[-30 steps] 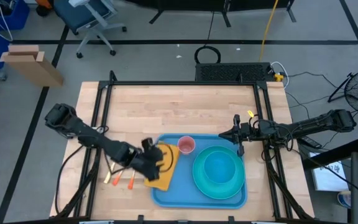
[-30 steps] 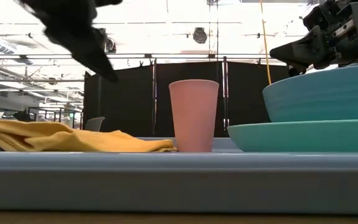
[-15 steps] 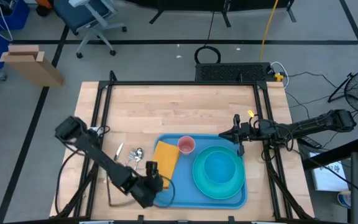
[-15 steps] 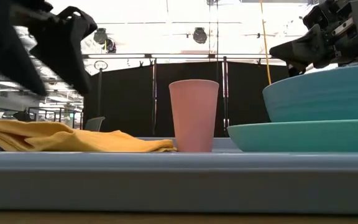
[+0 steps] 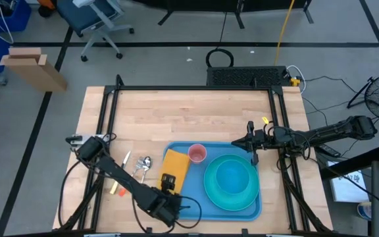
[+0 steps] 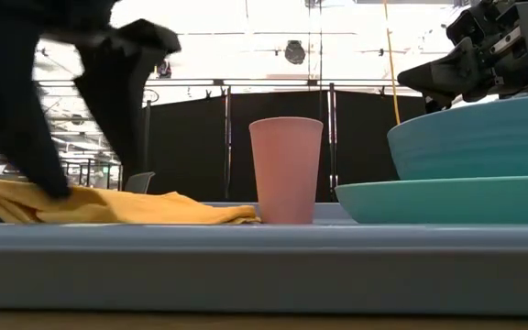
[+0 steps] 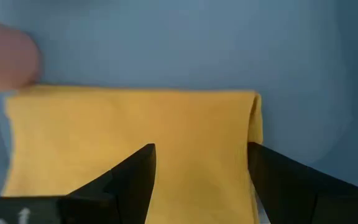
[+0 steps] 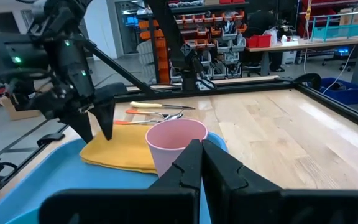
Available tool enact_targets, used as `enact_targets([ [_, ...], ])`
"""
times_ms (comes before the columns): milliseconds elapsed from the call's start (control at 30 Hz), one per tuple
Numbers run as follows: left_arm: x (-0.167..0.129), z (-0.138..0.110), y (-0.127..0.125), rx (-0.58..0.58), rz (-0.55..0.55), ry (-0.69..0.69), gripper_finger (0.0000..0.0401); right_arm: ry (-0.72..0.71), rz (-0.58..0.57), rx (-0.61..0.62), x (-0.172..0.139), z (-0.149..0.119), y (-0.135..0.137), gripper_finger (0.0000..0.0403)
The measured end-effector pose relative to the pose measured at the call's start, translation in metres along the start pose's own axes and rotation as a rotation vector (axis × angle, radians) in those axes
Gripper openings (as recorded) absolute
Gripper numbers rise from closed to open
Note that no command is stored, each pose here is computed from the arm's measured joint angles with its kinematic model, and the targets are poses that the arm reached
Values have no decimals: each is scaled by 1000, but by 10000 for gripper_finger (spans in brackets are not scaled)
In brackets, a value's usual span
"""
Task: Set up tray
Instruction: Put the napkin on top of the tray
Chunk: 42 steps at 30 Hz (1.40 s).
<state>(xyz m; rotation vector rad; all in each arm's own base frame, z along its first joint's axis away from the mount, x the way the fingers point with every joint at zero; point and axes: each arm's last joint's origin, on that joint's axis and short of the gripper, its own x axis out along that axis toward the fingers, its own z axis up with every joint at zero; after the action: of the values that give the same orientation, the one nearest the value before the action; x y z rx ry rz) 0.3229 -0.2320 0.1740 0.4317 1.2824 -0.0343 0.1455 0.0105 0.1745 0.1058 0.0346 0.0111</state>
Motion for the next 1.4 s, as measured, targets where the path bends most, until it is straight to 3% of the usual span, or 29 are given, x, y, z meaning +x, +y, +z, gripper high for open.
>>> enact_targets([
  [233, -20, 13, 0, -2, -65, -70, 253, 0, 0, 0, 0, 0, 0, 0],
  [800, 12, -16, -14, 83, -70, 50, 253, 0, -1, 0, 0, 0, 0, 0],
  [1033, 26, -23, -13, 103, -67, 23, 247, 0, -2, 0, 0, 0, 0, 0],
  [1167, 29, -21, -11, 108, -75, 14, 201, 0, -2, -2, 0, 0, 0, 0],
  [1400, 30, -17, -12, 94, -97, -20, 27, 0, -2, -16, 0, 0, 0, 0],
])
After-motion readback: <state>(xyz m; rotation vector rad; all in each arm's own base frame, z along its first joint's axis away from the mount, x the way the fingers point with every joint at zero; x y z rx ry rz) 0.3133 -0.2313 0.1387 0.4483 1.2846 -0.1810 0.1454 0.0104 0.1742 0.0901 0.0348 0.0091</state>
